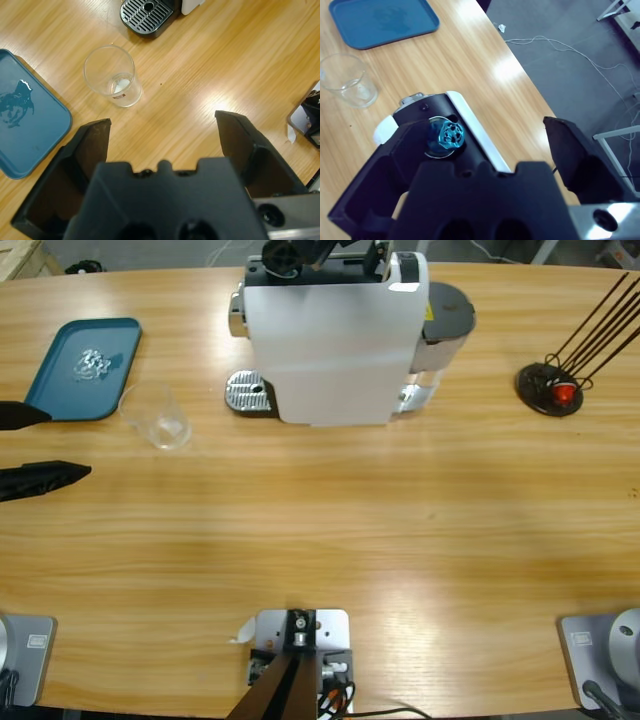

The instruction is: Pour coffee

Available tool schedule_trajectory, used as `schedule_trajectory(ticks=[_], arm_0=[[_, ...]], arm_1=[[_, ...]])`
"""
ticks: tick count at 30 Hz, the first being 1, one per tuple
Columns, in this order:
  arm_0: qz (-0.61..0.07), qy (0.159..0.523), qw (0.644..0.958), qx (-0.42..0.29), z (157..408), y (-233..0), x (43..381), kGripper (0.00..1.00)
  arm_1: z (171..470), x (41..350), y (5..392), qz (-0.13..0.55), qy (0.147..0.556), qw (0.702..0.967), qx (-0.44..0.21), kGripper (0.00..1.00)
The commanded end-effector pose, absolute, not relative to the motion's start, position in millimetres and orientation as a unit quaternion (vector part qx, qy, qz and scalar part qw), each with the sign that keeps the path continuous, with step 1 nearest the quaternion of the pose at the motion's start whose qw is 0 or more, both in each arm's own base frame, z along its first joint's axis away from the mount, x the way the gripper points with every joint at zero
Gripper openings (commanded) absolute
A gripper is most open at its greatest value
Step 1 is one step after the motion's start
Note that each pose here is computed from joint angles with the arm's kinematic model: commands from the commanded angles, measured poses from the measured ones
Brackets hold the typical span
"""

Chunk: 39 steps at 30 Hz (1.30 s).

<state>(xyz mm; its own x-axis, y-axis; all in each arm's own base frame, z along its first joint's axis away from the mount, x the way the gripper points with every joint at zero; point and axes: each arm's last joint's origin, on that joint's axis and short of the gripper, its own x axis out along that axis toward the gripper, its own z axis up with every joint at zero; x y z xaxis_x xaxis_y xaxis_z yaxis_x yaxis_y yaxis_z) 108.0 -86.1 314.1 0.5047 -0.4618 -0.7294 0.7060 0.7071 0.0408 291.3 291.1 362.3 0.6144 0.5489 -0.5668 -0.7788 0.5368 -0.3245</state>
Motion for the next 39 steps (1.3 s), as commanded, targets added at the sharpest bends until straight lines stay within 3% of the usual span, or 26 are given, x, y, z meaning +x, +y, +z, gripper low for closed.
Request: schedule_trajectory(ticks=[1, 5, 10, 14, 16, 24, 32, 35, 39], arm_0=[[-0.347, 0.377, 0.843, 0.166, 303, -88, 109, 0.908], [-0.347, 0.377, 0.843, 0.165, 303, -88, 109, 0.908], [-0.347, 0.374, 0.844, 0.164, 304, -89, 110, 0.908], [-0.348, 0.374, 0.844, 0.164, 304, -88, 110, 0.908], [-0.349, 0.374, 0.844, 0.164, 304, -88, 109, 0.908], [-0.349, 0.375, 0.843, 0.165, 303, -89, 110, 0.908], [-0.347, 0.383, 0.840, 0.167, 299, -89, 111, 0.908], [-0.348, 0.382, 0.840, 0.166, 299, -89, 111, 0.908], [-0.348, 0.379, 0.842, 0.165, 300, -88, 109, 0.908]], arm_1=[[394, 288, 287, 0.368, 0.172, 0.865, -0.294, 0.991], [408, 271, 291, 0.386, 0.157, 0.858, -0.300, 0.991], [407, 251, 293, 0.403, 0.170, 0.843, -0.314, 0.982], [393, 237, 299, 0.425, 0.184, 0.804, -0.374, 0.957], [382, 240, 301, 0.413, 0.194, 0.798, -0.394, 0.925], [358, 265, 328, 0.381, 0.214, 0.798, -0.415, 0.895], [356, 269, 333, 0.386, 0.216, 0.800, -0.405, 0.883], [359, 270, 332, 0.384, 0.214, 0.802, -0.403, 0.766], [359, 270, 331, 0.383, 0.214, 0.803, -0.404, 0.766]])
